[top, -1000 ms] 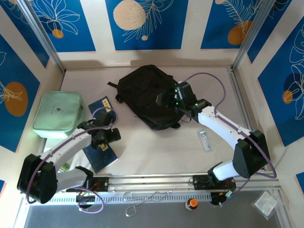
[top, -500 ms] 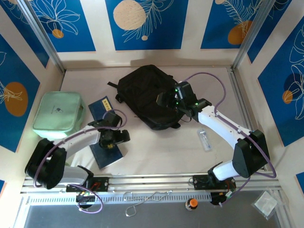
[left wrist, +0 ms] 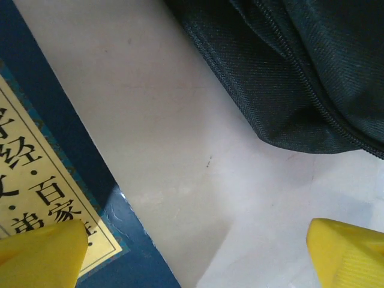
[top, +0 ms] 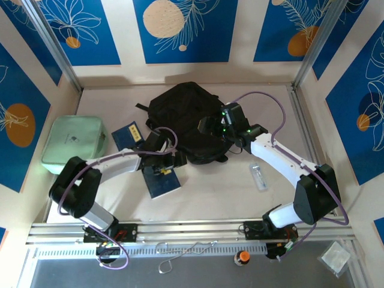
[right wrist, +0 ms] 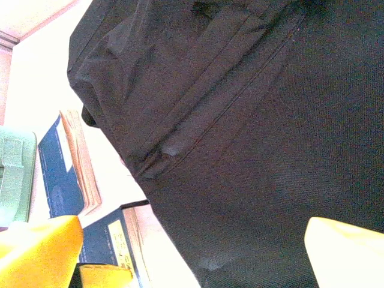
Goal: Pack the student bag
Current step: Move the book to the center of the table, then pick up the book at the center of the table.
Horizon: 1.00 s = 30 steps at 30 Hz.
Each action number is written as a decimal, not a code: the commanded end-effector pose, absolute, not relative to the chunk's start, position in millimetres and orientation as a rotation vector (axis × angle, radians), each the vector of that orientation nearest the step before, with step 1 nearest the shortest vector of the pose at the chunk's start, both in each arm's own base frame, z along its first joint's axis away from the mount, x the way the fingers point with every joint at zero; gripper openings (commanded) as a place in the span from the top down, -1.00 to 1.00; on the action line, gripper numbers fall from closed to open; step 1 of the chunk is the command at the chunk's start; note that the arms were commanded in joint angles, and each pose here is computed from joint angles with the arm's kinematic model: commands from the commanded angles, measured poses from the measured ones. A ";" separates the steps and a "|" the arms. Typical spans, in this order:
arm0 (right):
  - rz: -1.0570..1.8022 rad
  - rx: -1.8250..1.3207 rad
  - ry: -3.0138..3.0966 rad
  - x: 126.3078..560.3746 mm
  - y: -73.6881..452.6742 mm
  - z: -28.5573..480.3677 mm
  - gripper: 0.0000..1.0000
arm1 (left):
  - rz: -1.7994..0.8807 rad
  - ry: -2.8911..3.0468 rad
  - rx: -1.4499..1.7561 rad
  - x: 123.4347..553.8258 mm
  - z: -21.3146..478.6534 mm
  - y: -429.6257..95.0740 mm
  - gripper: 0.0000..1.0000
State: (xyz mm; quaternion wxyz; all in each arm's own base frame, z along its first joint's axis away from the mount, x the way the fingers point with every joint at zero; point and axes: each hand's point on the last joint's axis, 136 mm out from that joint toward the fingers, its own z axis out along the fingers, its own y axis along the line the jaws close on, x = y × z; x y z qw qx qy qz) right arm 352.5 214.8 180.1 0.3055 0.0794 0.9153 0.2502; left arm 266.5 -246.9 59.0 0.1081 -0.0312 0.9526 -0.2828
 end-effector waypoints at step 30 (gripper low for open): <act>0.650 -0.510 2.956 265.4 386.8 36.0 0.29 | -0.515 2.788 -0.418 231.5 54.4 -112.5 -1.00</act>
